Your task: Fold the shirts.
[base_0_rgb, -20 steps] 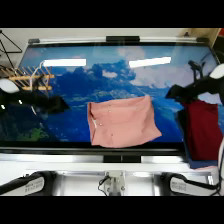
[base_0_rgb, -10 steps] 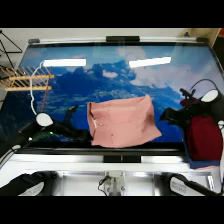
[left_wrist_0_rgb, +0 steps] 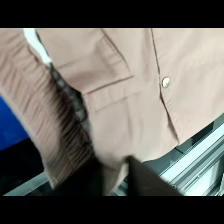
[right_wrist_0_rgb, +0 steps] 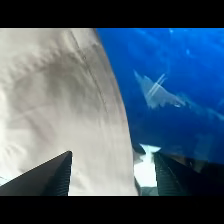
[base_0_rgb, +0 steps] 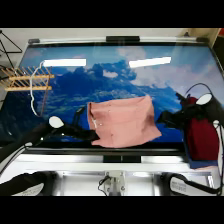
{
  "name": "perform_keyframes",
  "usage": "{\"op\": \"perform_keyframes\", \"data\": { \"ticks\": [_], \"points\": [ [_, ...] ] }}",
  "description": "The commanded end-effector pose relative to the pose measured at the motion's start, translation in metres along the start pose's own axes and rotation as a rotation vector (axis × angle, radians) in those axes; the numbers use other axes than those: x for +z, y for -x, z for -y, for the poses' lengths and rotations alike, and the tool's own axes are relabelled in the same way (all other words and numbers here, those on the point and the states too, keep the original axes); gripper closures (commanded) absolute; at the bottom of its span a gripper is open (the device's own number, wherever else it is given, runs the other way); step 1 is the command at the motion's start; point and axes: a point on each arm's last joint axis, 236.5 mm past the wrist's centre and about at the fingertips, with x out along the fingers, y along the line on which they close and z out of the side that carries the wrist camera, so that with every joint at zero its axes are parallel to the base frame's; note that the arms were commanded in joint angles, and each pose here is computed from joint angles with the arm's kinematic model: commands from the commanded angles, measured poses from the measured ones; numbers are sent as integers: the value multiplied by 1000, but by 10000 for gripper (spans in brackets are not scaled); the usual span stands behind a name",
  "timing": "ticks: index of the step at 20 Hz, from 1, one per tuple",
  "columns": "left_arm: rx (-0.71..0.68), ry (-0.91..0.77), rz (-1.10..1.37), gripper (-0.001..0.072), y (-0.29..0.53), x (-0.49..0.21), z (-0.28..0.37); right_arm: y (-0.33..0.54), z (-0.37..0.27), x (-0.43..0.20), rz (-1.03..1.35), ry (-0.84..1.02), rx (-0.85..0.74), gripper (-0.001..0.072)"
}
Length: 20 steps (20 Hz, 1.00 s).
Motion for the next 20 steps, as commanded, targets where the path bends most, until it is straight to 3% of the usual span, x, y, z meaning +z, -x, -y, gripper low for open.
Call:
{"op": "perform_keyframes", "data": {
  "ticks": [1, 4, 6, 8, 9, 10, 11, 17, 18, 19, 20],
  "points": [
    [-27, 6, -4, 674, -6, 1, 2, -15, -5, 6, -18, -27, 62, 75],
    [-45, 18, -15, 674, 2, 1, 0, -26, -9, 4, -53, -47, 96, 79],
    [-54, 20, -11, 674, 7, 2, 1, -37, -16, -2, -101, -32, 98, 222],
    [-60, 9, -4, 674, 11, 3, 4, -49, -25, -12, -155, 8, 96, 226],
    [-62, 2, 3, 674, 13, 4, 6, -52, -29, -14, -166, 40, 94, 384],
    [-63, -4, 15, 675, 15, 6, 8, -53, -32, -15, -168, 48, 93, 610],
    [-67, -9, 28, 675, 19, 8, 10, -51, -35, -13, -163, 45, 100, 663],
    [-89, -56, 169, 675, 60, 30, 24, 3, -63, 39, 31, 174, 105, 664],
    [-90, -61, 187, 675, 65, 32, 26, 12, -67, 47, 60, 185, 100, 622],
    [-91, -61, 197, 675, 68, 34, 26, 15, -69, 50, 70, 190, 99, 260],
    [-90, -62, 196, 675, 68, 34, 26, 13, -64, 49, 63, 190, 84, 21]
  ]
}}
